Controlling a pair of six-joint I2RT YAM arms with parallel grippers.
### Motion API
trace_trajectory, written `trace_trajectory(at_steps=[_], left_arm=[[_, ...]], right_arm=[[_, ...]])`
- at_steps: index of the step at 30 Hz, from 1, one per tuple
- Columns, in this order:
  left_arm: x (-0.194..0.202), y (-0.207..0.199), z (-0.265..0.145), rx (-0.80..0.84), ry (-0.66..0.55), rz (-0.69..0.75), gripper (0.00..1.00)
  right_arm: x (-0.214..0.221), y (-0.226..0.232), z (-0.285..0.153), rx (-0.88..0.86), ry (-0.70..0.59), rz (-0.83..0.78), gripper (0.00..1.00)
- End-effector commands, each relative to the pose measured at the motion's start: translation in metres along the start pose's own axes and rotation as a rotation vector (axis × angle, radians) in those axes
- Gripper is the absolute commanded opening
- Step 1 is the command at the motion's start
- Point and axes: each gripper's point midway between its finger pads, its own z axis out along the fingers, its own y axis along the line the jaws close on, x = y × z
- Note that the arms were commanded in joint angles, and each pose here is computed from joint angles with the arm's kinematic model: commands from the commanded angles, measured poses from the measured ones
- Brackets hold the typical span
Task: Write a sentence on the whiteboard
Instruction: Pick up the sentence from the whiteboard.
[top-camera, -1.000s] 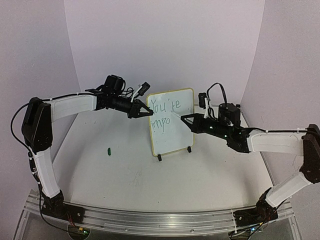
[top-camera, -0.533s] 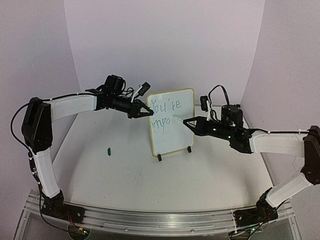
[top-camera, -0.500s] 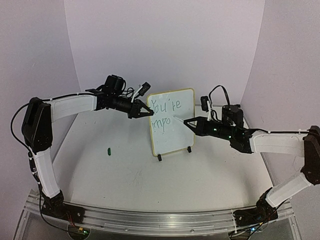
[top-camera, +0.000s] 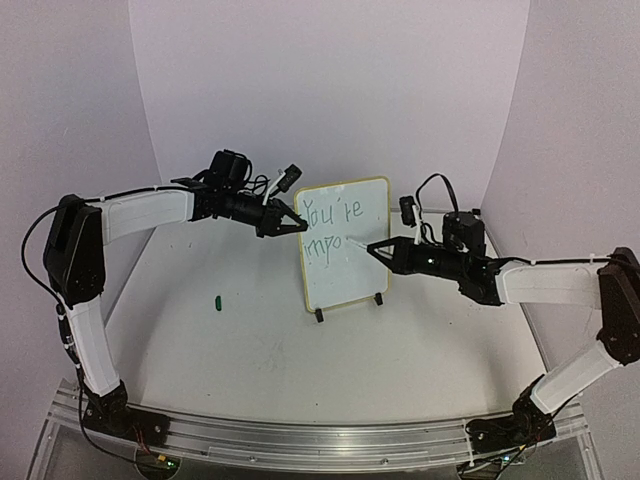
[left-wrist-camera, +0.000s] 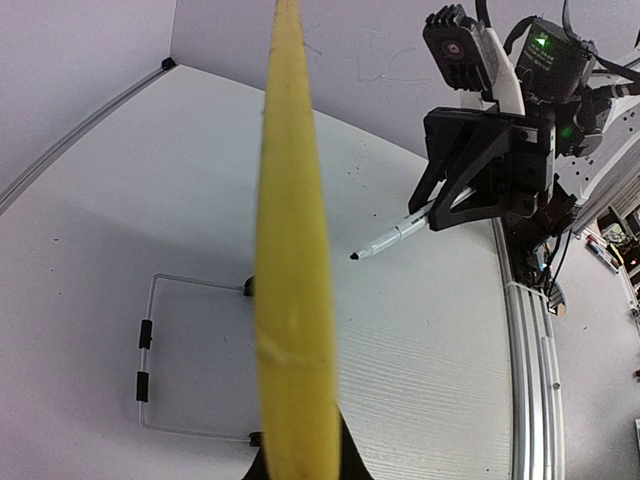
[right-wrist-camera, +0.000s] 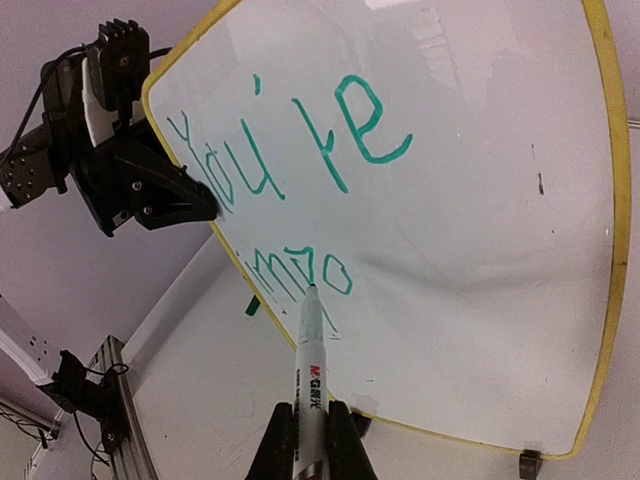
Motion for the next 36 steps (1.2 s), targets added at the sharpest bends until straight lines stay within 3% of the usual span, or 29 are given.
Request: trace_trajectory(at_steps=[1,24,36], left_arm=[[0.020,-0.016,0.010,0.042,0.080,-0.049,0.00],[0.022,-0.015,0.012,0.043,0.084,-0.051,0.00],[0.021,-0.016,0.011,0.044,0.083,-0.049,0.00]], right_arm=[[-0.016,0.007,0.006,-0.041,-0.041,-0.035,0.00],[-0.031,-0.007,0.023,0.023,-0.079,-0.036,0.00],[-0.027,-0.020,0.010,0.101,-0.108,-0.005,0.00]])
